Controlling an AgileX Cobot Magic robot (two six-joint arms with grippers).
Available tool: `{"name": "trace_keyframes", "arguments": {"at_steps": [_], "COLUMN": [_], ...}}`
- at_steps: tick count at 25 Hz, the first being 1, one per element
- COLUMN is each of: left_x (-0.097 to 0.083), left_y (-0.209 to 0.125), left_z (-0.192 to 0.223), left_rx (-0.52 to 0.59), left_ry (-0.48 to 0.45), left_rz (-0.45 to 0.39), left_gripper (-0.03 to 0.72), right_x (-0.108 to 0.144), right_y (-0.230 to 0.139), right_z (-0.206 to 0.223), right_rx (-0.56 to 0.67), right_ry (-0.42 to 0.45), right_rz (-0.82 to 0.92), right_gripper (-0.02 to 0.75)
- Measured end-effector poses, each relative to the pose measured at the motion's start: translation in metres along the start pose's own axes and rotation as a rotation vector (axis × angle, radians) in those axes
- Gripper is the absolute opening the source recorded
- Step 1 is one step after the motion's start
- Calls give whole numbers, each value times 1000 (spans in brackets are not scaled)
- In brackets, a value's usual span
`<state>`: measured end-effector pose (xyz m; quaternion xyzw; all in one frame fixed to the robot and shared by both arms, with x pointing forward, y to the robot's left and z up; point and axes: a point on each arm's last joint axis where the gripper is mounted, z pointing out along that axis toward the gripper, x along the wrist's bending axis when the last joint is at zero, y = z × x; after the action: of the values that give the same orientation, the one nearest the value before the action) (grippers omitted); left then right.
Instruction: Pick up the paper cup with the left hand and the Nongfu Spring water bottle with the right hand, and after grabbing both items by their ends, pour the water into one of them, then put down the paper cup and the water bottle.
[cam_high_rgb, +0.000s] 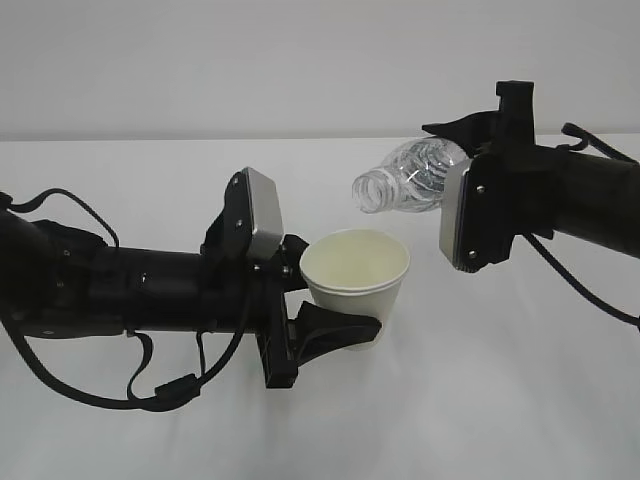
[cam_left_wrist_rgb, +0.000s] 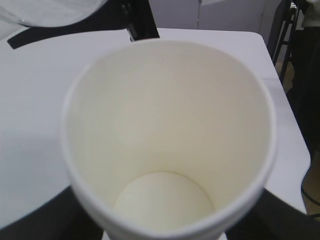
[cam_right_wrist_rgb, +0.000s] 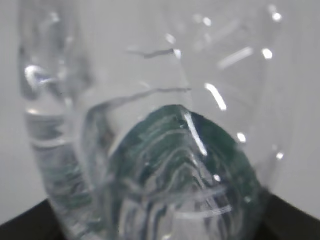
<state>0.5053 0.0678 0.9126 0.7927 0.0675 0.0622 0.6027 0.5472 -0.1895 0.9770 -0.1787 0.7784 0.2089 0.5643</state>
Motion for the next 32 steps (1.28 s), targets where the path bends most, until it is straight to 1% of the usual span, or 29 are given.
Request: {"name": "trace_keyframes", "arguments": {"at_steps": [8, 17, 32], "left_x": [0, 0, 1], "left_y": [-1, -1, -1], "left_z": [0, 0, 0], "left_rx": [11, 11, 11], "left_ry": [5, 6, 7], "left_rz": [-4, -18, -23], "left_gripper": [454, 452, 452], "right_x": [-2, -2, -5], "right_y": [1, 1, 3], "right_z": [0, 0, 0], "right_rx": [-11, -10, -24], "right_ry": [-22, -22, -56], "right_rz": [-35, -95, -142], "right_gripper": [461, 461, 461]}}
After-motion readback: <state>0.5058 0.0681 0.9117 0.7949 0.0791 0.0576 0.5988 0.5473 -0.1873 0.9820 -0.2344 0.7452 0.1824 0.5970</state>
